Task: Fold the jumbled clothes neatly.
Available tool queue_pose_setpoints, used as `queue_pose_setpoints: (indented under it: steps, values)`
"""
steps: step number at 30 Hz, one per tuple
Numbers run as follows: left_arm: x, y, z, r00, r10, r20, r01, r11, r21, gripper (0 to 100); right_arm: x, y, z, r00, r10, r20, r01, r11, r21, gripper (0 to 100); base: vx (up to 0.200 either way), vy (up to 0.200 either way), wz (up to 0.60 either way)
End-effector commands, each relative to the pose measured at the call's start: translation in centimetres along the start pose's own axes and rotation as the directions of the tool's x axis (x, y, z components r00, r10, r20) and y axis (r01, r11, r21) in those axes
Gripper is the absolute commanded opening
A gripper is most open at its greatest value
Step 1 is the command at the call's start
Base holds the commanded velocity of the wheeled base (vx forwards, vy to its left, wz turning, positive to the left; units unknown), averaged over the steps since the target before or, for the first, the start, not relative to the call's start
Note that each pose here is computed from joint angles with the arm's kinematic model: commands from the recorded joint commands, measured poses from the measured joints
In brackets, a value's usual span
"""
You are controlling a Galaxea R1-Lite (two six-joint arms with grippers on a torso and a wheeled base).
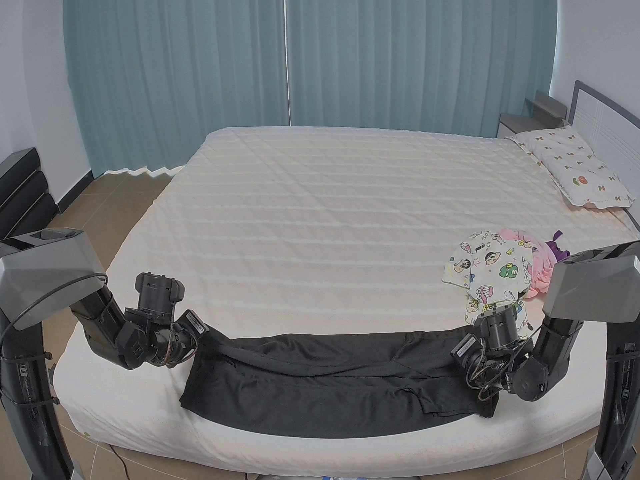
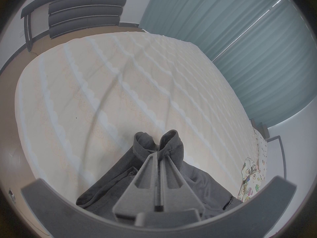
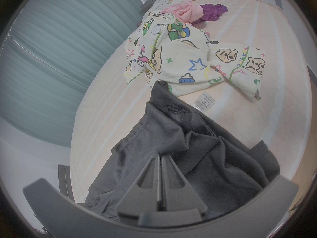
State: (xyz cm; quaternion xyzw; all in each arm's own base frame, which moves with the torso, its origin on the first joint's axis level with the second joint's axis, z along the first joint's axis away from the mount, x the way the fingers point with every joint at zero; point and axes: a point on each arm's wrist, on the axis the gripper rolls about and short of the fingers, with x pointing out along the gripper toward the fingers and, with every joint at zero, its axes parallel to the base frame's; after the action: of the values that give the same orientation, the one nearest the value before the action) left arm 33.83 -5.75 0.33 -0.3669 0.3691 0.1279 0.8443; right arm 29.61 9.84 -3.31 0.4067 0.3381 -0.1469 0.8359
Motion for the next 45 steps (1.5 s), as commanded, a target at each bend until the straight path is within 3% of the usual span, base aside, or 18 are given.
queue_pose_setpoints:
  steps: [1,3,4,7,13,15,17,22,30,39,45]
  values:
    - [-0.1,-0.5,0.5,1.000,-0.017,0.020,0.017,1.000,-0.002,0,-1.2,1.2,1.3,0.998,0.056,0.035,-0.057,0.998,0.022,0,0.000,0.000,0.00]
    - [-0.1,-0.5,0.5,1.000,-0.017,0.020,0.017,1.000,-0.002,0,-1.2,1.2,1.3,0.998,0.056,0.035,-0.057,0.998,0.022,0,0.000,0.000,0.00]
    - [-0.2,-1.1,1.6,0.998,-0.041,0.055,0.041,0.999,-0.007,0,-1.7,2.2,2.6,0.993,0.104,0.064,-0.107,0.993,0.040,0,0.000,0.000,0.00]
    - [-0.5,-1.6,2.5,0.995,-0.061,0.083,0.062,0.998,-0.017,0,-1.6,2.8,3.1,0.989,0.124,0.085,-0.128,0.991,0.050,0,0.000,0.000,0.00]
    - [-1.0,-3.0,4.9,0.979,-0.119,0.163,0.126,0.991,-0.037,0,-1.3,4.7,5.2,0.956,0.233,0.180,-0.250,0.965,0.080,0,0.000,0.000,0.00]
    - [-1.2,-2.9,5.1,0.977,-0.125,0.174,0.134,0.990,-0.044,0,-1.4,4.8,5.2,0.947,0.257,0.195,-0.277,0.958,0.079,0,0.000,0.000,0.00]
    - [-1.1,-2.7,5.2,0.962,-0.176,0.210,0.194,0.978,-0.071,0,-1.6,4.2,4.8,0.933,0.295,0.206,-0.311,0.949,0.045,0,0.000,0.000,0.00]
    - [1.3,-0.8,3.3,0.962,-0.179,0.206,0.191,0.981,-0.036,0,-0.9,2.3,3.7,0.952,0.248,0.177,-0.252,0.968,-0.002,0,0.000,0.000,0.00]
    - [1.6,1.9,0.4,0.991,-0.081,0.107,0.075,0.996,0.056,0,-1.4,0.1,2.5,0.977,0.176,0.120,-0.170,0.984,-0.056,0,0.000,0.000,0.00]
    - [1.1,3.1,-1.3,0.998,-0.035,0.052,0.026,0.987,0.160,0,-2.1,-1.7,1.4,0.991,0.119,0.052,-0.113,0.987,-0.115,0,0.000,0.000,0.00]
    - [1.1,3.3,-1.5,0.999,-0.025,0.042,0.017,0.984,0.180,0,-1.6,-2.6,0.8,0.996,0.089,0.020,-0.085,0.988,-0.131,0,0.000,0.000,0.00]
